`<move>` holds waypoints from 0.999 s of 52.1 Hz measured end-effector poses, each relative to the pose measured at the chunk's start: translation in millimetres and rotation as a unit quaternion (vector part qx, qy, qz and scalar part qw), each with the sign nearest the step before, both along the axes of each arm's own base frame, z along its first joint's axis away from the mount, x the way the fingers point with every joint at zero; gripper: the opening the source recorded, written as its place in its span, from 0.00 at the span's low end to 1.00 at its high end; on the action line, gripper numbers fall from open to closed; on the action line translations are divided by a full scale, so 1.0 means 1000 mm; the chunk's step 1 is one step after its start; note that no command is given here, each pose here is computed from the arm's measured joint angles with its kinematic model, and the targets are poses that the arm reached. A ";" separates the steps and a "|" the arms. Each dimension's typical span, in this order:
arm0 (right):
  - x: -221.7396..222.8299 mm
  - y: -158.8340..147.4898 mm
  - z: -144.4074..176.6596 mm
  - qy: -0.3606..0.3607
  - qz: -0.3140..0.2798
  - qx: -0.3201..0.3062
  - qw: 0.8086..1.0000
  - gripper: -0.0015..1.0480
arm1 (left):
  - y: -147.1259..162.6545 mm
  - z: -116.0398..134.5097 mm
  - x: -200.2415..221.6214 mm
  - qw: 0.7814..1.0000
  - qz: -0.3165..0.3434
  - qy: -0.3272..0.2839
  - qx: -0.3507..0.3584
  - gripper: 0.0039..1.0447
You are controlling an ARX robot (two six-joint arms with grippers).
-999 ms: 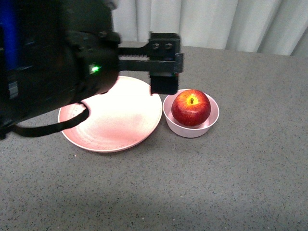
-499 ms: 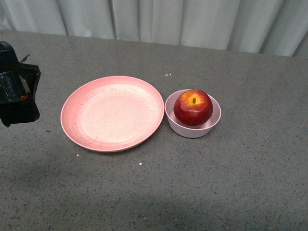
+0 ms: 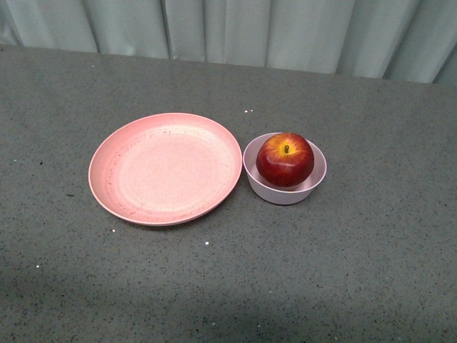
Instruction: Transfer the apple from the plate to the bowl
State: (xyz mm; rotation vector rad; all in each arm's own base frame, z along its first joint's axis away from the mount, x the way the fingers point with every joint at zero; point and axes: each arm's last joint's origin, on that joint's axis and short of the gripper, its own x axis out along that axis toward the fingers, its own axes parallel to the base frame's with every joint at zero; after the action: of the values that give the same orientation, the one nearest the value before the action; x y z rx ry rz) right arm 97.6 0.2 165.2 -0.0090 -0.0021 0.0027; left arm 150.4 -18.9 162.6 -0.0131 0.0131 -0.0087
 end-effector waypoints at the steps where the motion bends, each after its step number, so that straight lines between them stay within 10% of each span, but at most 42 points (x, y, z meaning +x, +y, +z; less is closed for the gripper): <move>1: 0.000 0.000 0.000 0.000 0.000 0.000 1.000 0.91 | 0.001 0.000 -0.001 1.000 -0.001 -0.001 0.000 0.03; 52: 0.000 0.000 0.000 0.000 0.000 0.000 1.000 0.91 | 0.019 0.011 -0.039 1.000 0.003 -0.018 0.003 0.03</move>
State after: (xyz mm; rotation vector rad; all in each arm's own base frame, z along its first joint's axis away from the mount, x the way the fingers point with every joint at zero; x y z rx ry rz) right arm 97.6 0.2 165.3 -0.0090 -0.0025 0.0027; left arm 111.5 -0.3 173.5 -0.0075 -0.0238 -0.0024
